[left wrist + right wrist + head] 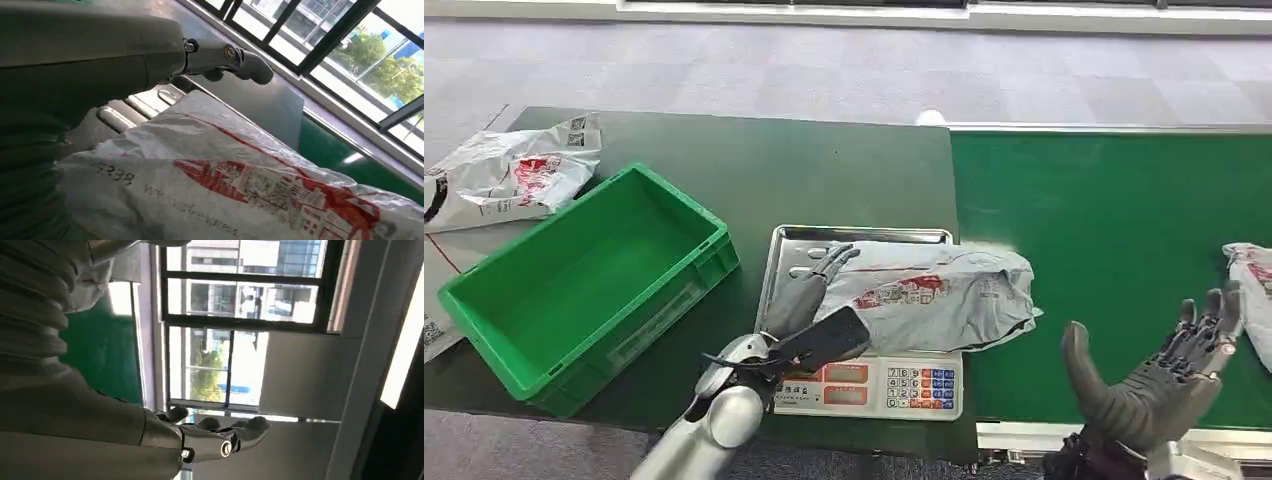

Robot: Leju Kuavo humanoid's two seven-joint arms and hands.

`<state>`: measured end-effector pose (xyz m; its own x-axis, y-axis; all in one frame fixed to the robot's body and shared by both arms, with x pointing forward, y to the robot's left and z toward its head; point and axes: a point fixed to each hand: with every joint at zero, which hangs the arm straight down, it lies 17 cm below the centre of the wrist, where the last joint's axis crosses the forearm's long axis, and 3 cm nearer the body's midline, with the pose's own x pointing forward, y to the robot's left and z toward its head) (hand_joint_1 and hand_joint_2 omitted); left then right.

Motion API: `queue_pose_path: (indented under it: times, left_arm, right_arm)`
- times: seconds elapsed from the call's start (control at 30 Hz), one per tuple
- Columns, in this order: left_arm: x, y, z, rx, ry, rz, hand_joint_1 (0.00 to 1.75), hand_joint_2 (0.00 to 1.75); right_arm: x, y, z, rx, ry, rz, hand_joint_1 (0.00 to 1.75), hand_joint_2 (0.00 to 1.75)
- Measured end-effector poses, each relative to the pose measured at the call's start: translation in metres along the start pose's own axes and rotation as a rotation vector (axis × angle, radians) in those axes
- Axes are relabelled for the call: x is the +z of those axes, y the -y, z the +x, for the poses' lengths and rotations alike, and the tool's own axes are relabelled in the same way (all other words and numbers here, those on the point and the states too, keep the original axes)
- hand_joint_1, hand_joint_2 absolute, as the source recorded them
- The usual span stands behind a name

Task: Moved the parcel from conveyor to table for the left to box.

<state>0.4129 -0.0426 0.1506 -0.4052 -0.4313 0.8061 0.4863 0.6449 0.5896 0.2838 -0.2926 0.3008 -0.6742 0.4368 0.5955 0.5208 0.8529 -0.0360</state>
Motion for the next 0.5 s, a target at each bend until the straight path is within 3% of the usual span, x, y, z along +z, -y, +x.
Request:
queue_pose_path:
  times: [0.5]
  left_arm:
    - [-0.017,0.005,0.010,0.005,0.007,-0.017,0.00,1.75]
  right_arm:
    - [-0.005,0.005,0.011,-0.014,0.014,-0.025,0.00,1.75]
